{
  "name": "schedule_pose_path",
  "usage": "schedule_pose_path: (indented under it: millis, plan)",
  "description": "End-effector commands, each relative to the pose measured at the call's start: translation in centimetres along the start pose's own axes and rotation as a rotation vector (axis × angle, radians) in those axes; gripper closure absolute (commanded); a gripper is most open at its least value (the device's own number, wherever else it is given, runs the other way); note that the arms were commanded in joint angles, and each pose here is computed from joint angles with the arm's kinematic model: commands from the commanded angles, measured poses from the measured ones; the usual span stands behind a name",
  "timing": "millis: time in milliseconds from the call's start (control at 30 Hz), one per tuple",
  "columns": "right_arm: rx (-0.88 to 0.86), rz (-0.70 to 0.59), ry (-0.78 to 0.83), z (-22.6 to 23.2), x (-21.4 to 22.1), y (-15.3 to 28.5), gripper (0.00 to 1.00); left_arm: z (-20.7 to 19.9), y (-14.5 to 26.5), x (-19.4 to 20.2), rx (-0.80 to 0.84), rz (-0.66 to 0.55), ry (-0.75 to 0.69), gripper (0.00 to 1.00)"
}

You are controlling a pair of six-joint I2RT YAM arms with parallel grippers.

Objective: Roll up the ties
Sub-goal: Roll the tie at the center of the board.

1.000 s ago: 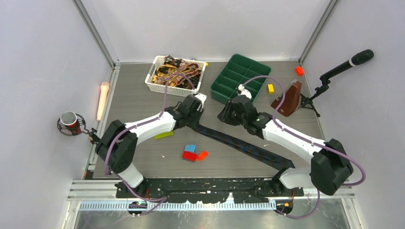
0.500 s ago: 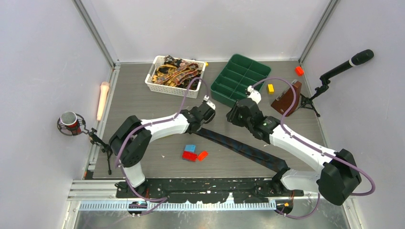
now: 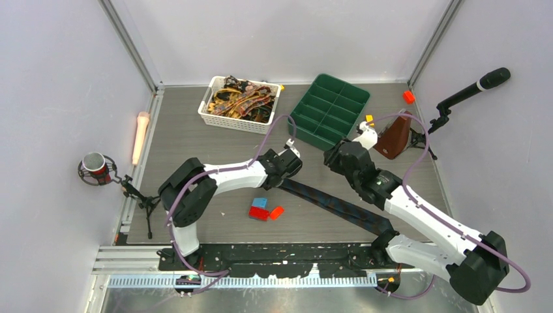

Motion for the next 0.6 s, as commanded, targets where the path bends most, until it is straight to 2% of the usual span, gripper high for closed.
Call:
schedule_pose_path:
  millis: [0, 567]
  plan:
    - [-0.001, -0.093, -0.037, -0.2, -1.7, 0.5, 0.62, 0.1, 0.6, -1.1, -0.024, -0.014, 0.004, 0.46]
    - [0.017, -0.056, -0.028, -0.5, -0.7, -0.1, 0.61, -1.1, 2.1, -2.7, 0.007, -0.039, -0.007, 0.45]
Point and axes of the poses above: each gripper's point midway between its finger pads, its own y axis back along the fingers, its own z axis along the line the jaws close on, x = y × z, the point moved 3 cm from there along y, back along the fingers, and after that the axes turned 15 degrees about -y, right-handed, at the moved point
